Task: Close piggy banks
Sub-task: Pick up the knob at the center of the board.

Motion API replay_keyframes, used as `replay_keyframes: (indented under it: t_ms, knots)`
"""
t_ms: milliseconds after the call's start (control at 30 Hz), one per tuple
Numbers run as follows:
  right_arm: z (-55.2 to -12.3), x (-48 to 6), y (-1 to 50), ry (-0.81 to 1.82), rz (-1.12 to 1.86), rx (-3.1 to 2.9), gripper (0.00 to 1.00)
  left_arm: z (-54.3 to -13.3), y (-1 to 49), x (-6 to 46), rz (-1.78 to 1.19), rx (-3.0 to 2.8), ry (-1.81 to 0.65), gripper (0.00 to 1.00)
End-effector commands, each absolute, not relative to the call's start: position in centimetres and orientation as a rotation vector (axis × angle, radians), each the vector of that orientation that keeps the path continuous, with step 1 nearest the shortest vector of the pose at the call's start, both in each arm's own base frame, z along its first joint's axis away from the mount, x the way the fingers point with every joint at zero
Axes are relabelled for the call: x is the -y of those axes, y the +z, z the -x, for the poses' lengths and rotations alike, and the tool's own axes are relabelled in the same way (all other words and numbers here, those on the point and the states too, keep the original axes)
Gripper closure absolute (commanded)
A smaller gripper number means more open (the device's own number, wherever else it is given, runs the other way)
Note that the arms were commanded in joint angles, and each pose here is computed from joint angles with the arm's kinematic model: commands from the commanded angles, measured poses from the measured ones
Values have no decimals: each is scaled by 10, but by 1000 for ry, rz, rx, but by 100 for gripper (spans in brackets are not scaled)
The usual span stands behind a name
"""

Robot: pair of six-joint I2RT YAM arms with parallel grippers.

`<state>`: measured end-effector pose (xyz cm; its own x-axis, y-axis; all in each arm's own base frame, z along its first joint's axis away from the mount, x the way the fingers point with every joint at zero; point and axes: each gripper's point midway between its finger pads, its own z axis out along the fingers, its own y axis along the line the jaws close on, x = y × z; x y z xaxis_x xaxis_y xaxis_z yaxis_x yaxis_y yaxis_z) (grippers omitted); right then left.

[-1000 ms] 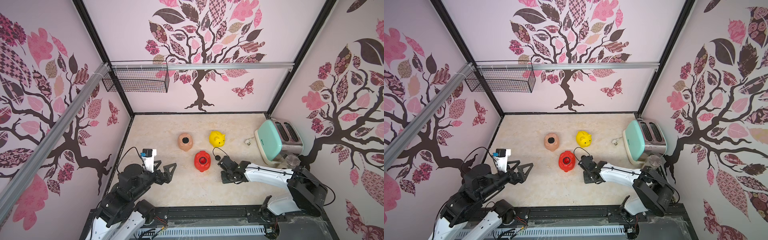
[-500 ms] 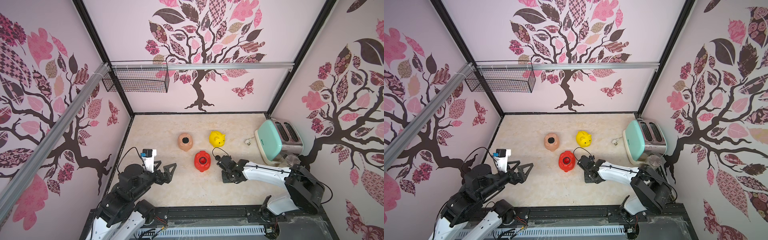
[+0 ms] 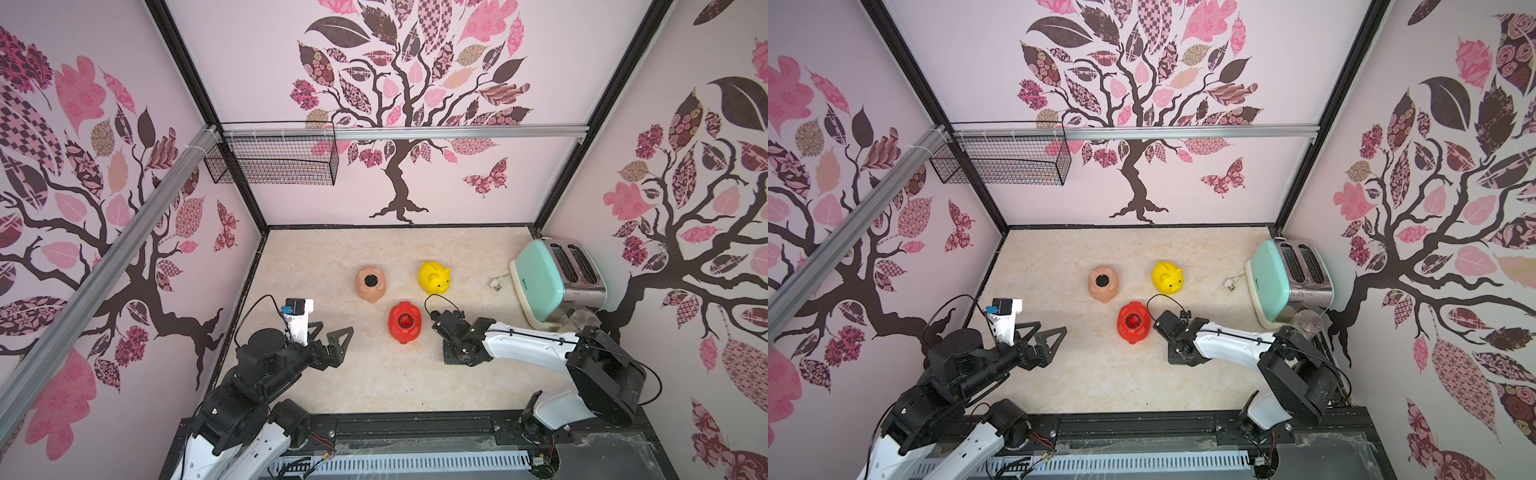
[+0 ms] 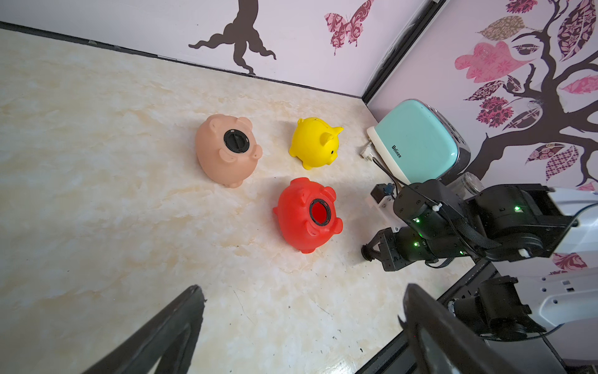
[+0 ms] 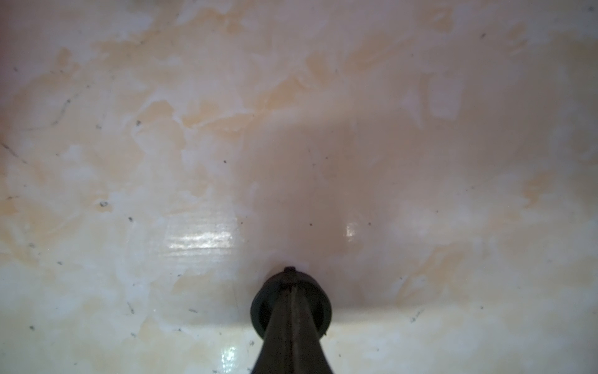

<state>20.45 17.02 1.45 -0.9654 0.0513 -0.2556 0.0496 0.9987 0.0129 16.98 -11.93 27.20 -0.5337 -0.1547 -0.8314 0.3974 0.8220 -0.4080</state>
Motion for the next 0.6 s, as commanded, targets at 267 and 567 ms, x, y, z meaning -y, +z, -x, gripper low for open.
replay_keyframes:
  t_ms: [267, 567]
  knots:
    - [-196, -163, 7, -4, -139, -2910, 100, -175, 266, 118, -145, -2046, -688, 2]
    - [-199, -163, 31, 64, -143, -2853, 100, -207, 262, 141, -1, -2003, -825, 4]
